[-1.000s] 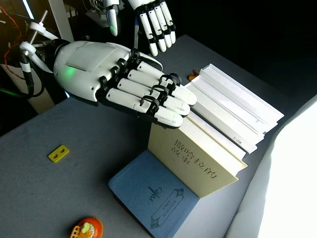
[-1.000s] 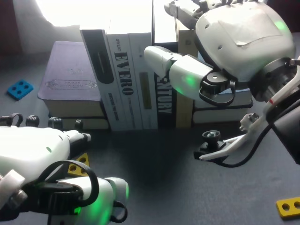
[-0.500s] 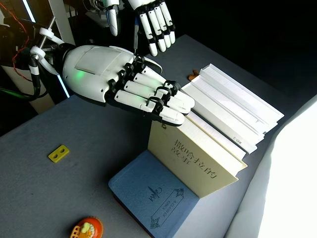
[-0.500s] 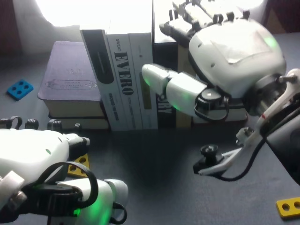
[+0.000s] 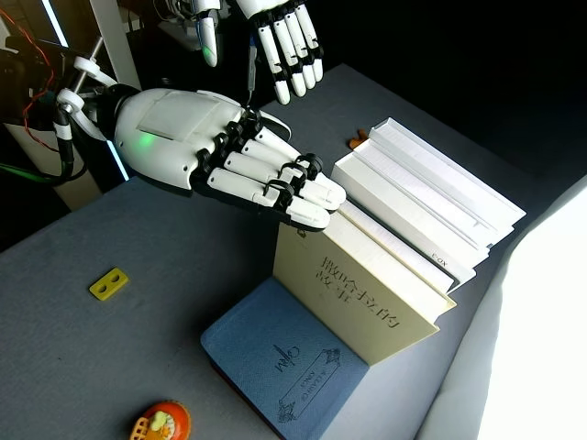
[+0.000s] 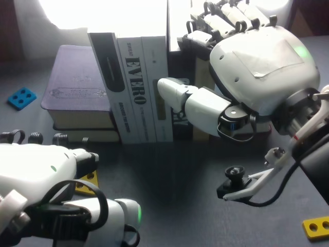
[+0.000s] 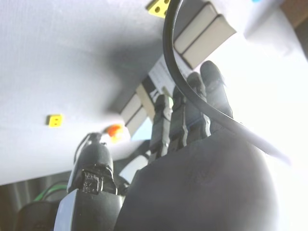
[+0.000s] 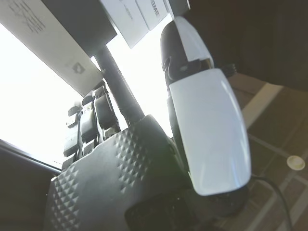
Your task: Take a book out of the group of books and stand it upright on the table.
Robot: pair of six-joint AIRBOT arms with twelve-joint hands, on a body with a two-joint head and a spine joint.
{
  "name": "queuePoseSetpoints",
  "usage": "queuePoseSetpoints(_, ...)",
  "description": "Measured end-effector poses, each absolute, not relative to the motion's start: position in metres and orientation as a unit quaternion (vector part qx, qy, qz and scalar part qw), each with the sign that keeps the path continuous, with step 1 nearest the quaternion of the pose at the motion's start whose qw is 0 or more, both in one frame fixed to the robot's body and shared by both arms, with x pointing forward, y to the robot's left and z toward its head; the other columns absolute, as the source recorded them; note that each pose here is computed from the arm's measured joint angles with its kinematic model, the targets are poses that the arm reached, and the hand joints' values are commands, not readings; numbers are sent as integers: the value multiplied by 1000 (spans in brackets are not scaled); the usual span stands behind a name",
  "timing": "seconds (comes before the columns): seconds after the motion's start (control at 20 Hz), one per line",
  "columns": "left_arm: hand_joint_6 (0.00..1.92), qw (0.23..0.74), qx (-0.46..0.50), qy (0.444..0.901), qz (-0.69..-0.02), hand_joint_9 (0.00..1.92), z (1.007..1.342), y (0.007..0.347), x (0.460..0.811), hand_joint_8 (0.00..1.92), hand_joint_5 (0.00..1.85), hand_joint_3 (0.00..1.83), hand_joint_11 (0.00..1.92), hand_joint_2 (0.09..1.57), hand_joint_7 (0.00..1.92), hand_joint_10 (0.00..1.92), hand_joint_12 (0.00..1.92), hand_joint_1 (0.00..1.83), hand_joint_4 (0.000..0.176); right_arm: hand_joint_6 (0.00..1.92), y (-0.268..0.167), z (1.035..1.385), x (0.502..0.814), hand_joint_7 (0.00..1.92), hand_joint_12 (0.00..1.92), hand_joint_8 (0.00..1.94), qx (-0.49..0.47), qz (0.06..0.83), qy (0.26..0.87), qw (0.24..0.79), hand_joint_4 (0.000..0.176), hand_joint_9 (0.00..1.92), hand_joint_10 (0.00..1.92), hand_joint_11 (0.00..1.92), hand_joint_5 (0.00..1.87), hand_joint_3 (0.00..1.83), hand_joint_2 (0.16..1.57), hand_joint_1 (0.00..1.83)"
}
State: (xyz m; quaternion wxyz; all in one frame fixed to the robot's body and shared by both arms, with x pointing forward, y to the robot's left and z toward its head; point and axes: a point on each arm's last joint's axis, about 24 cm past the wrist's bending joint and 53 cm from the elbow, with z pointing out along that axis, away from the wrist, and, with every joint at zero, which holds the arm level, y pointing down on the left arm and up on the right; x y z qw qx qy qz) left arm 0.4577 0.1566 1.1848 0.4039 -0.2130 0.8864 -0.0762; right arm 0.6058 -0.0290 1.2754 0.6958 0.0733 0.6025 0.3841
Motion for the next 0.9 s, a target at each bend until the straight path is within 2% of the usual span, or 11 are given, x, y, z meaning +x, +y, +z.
queuePoseSetpoints(0.05, 2, 402, -213, 887, -75, 70, 1184, 157, 457, 2, 138, 0, 0, 1296, 102, 2, 281, 40, 44, 293, -29, 1276, 603, 8, 0, 0, 72, 385, 603, 695, 0, 0, 0, 0, 666, 0, 1234, 0)
queuePoseSetpoints(0.15, 0, 402, -209, 888, -76, 64, 1183, 155, 454, 0, 126, 0, 0, 1294, 90, 0, 287, 3, 56, 364, -29, 1278, 597, 0, 0, 0, 61, 385, 599, 700, 0, 0, 0, 0, 662, 0, 1236, 0)
queuePoseSetpoints(0.25, 1, 402, -209, 888, -75, 71, 1184, 156, 454, 1, 123, 1, 0, 1299, 84, 1, 306, 0, 53, 380, -29, 1279, 592, 2, 0, 1, 54, 385, 599, 700, 0, 0, 0, 0, 646, 3, 1243, 0)
queuePoseSetpoints(0.3, 1, 403, -209, 888, -75, 73, 1184, 156, 454, 1, 107, 2, 0, 1303, 84, 1, 330, 0, 48, 454, -30, 1277, 590, 13, 0, 0, 54, 383, 601, 699, 0, 0, 0, 0, 637, 1, 1243, 0)
queuePoseSetpoints(0.5, 5, 403, -209, 888, -75, 62, 1184, 156, 454, 2, 120, 0, 0, 1303, 74, 4, 194, 0, 39, 475, -28, 1271, 567, 0, 0, 0, 29, 379, 608, 697, 0, 0, 0, 0, 601, 0, 1232, 0)
queuePoseSetpoints(0.55, 8, 402, -209, 888, -75, 74, 1183, 156, 454, 5, 134, 0, 0, 1296, 90, 6, 237, 0, 46, 474, -26, 1268, 560, 0, 0, 0, 23, 380, 611, 695, 0, 0, 0, 0, 595, 0, 1231, 0)
queuePoseSetpoints(0.9, 1, 402, -207, 888, -81, 67, 1184, 153, 455, 1, 108, 1, 0, 1296, 69, 1, 334, 0, 37, 468, -17, 1250, 527, 0, 0, 0, 4, 382, 634, 673, 0, 0, 0, 0, 590, 0, 1233, 0)
